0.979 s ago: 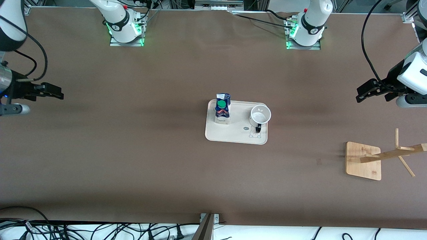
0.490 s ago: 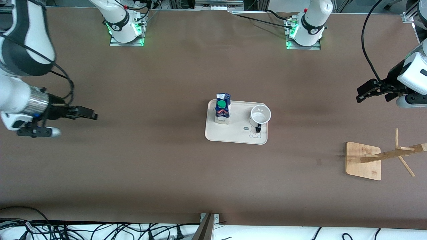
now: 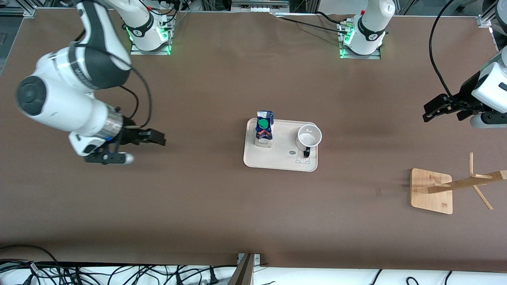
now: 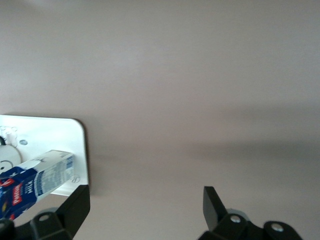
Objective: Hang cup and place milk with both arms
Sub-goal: 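Move the right gripper toward the blue milk carton on the tray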
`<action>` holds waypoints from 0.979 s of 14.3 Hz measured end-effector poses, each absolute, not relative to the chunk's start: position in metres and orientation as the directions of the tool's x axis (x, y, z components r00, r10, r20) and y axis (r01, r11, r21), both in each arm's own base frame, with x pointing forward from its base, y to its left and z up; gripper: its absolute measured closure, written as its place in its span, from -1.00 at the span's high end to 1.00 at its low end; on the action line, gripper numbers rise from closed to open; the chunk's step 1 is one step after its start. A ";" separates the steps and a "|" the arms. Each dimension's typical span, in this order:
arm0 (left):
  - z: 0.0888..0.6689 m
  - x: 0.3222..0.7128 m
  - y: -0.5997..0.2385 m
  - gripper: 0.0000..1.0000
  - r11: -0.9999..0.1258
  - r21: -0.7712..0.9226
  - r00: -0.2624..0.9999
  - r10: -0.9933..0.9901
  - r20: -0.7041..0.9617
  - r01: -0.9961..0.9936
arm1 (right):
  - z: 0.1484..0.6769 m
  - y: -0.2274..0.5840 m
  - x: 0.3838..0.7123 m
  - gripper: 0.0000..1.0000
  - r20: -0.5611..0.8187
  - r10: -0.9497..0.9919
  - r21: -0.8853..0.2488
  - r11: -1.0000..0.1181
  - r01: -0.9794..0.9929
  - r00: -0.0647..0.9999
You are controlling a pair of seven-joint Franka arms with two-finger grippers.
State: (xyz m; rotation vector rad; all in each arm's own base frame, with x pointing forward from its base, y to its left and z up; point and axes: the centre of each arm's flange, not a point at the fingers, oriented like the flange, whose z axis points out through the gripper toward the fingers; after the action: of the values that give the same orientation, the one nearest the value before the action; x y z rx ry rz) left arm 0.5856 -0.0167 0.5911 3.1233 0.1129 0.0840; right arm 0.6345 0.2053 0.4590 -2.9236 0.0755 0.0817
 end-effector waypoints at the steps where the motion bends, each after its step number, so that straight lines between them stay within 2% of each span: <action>1: 0.591 0.586 -0.017 1.00 -0.997 0.017 0.996 0.073 0.053 0.072 | 0.458 0.223 0.629 1.00 -0.060 -0.022 -0.213 -0.976 -0.034 0.998; 5: 0.591 0.586 -0.016 1.00 -0.997 0.017 0.996 0.073 0.053 0.072 | 0.452 0.289 0.615 1.00 -0.006 0.012 -0.231 -0.973 0.010 1.000; 10: 0.591 0.586 -0.016 1.00 -0.997 0.017 0.996 0.073 0.053 0.072 | 0.431 0.334 0.610 1.00 0.015 -0.118 -0.256 -0.961 -0.110 0.993; 14: 0.591 0.586 -0.016 1.00 -0.997 0.017 0.996 0.073 0.053 0.072 | 0.414 0.398 0.585 1.00 0.014 -0.214 -0.288 -0.936 -0.201 0.977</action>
State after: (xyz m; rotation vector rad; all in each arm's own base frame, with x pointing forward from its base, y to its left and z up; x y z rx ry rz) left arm 0.5857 -0.0165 0.5908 3.1233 0.1135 0.0833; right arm 0.5851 0.3983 0.4143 -2.8362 0.3038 -0.0649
